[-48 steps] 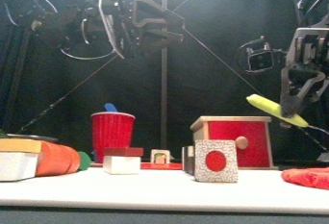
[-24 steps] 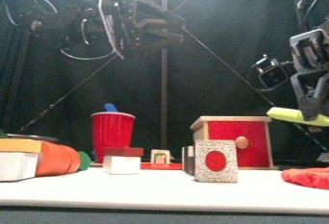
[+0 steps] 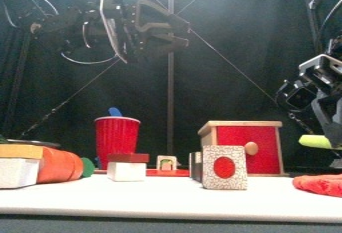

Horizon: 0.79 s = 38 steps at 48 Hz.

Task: Set down spoon on right of cutting board

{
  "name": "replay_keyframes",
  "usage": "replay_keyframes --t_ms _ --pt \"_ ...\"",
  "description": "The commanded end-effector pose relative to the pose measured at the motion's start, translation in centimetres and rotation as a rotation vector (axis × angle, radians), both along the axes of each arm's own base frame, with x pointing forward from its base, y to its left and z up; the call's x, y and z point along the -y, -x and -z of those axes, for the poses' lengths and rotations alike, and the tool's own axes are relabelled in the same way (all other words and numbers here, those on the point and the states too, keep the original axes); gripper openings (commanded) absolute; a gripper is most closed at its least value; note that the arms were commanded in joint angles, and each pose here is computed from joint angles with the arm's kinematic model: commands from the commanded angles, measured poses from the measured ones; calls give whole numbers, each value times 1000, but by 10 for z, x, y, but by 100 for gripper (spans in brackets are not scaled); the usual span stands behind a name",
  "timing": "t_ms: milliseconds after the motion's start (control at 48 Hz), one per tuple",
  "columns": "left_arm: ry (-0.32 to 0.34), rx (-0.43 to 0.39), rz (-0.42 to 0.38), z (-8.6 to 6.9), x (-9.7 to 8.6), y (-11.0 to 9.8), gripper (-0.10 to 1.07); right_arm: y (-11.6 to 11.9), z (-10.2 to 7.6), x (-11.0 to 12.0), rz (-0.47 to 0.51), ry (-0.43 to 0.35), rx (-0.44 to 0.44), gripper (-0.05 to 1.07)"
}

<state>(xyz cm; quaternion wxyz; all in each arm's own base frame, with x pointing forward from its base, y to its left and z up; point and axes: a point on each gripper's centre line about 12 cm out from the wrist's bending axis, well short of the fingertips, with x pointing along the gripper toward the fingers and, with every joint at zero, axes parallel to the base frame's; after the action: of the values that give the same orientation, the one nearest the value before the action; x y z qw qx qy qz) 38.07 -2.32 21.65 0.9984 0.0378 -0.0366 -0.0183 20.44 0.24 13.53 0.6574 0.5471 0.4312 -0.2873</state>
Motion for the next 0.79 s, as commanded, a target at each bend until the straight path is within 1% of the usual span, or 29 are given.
replay_keyframes --t_ms 0,62,125,292,396,500,625,688,771 --pt "-1 26 1 -8 0 0 84 0 -5 3 17 24 -7 58" --pt "-1 25 1 -7 0 0 84 1 -4 5 34 36 -25 59" --pt "0 26 0 -8 0 0 84 0 -5 7 46 46 -21 59" --pt "-1 26 -2 -8 -1 0 84 1 -3 5 45 55 -33 62" --pt "-1 26 -2 -8 -1 0 84 0 -2 4 41 56 -34 69" --pt "-1 29 -2 -9 -1 0 84 -2 -2 3 34 56 -25 80" --pt "-1 29 -2 -9 -1 0 84 -1 1 3 34 56 -35 93" --pt "-2 29 -1 -9 -1 0 84 -2 0 3 33 60 -32 96" --pt "-1 29 -2 -10 -1 3 84 -4 -4 4 21 72 -17 96"
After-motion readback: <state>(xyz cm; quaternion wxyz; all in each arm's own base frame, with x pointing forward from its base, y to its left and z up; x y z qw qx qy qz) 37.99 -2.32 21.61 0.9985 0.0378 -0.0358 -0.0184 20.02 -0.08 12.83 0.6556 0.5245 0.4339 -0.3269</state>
